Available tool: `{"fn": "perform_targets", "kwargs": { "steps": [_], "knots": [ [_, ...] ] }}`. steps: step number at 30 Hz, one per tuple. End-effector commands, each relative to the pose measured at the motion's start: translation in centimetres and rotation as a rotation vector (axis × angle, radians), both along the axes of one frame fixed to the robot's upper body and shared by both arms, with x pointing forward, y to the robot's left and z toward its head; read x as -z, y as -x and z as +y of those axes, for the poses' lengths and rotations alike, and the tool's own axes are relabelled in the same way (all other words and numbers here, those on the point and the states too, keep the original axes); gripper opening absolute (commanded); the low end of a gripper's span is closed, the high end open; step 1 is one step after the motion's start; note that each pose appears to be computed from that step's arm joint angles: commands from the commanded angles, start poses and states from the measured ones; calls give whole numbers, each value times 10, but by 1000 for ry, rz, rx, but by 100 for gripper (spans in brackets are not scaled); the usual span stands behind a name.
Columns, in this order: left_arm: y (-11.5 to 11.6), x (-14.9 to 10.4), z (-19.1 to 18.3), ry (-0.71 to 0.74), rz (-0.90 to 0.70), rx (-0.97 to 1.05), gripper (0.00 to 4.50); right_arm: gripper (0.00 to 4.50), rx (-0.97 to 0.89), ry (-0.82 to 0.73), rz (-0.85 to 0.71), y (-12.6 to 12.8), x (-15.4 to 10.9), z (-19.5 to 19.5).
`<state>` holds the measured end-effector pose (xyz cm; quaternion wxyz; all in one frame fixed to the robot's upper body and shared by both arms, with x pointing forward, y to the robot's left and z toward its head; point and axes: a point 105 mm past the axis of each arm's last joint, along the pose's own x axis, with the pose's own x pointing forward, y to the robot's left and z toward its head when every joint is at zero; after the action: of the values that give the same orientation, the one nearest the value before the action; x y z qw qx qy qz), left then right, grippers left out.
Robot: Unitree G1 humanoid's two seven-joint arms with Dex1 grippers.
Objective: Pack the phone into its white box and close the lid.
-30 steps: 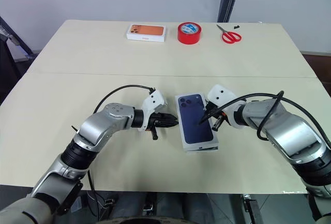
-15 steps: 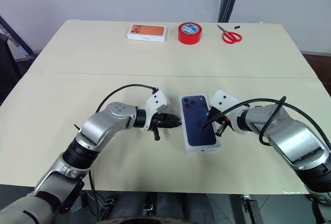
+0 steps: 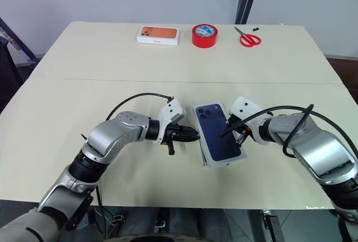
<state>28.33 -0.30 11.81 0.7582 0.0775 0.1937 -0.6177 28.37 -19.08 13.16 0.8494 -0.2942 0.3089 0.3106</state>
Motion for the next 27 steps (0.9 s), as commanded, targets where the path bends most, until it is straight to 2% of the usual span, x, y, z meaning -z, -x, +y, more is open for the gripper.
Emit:
{"fn": "perform_targets", "kwargs": {
  "steps": [1,27],
  "knots": [
    [4,-14,-9,31,-60,43,81,4,-84,-21,-27,7,-8,17],
    [-10,-10,-6,27,-56,-27,81,4,-57,-23,-10,7,1,16]
  ]
}}
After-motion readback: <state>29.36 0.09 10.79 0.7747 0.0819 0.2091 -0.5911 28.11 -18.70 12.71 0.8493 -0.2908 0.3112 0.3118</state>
